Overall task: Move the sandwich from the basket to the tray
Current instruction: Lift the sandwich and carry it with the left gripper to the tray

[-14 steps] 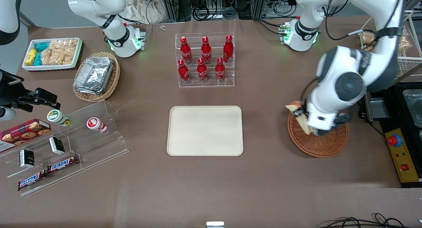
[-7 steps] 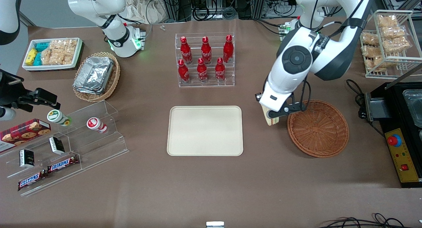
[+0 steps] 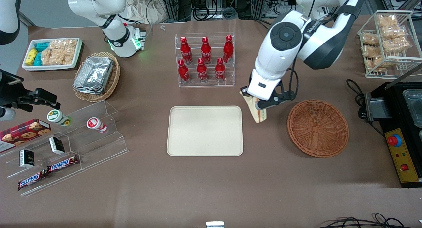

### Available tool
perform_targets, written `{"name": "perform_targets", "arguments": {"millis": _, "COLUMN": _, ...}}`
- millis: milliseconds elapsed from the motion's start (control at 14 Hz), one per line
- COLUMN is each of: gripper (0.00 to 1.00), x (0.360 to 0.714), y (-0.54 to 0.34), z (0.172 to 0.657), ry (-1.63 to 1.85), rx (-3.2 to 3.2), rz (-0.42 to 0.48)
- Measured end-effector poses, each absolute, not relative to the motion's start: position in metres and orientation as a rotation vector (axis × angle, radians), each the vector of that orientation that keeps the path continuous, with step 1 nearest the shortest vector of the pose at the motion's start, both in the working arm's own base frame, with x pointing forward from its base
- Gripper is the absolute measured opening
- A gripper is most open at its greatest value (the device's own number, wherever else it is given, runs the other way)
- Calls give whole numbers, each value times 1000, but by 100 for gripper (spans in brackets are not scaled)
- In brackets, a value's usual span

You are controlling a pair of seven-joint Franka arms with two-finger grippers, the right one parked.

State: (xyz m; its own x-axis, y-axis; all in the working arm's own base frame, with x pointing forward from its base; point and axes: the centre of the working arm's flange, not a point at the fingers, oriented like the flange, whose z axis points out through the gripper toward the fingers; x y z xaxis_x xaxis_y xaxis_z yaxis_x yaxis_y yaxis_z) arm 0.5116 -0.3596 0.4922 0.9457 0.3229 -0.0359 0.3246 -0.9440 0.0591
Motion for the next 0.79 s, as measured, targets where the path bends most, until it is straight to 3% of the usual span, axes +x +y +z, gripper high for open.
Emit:
{"name": "perform_targets", "arguments": {"millis": 357, "gripper": 19, "x": 512, "y": -397, "z": 466, "ry": 380, "rx": 2966, "rz": -4}}
{"name": "perform_targets", "arguments": {"millis": 786, "gripper": 19, "x": 518, "y": -421, "z": 380, "ry": 225, "rx": 3062, "rz": -14}}
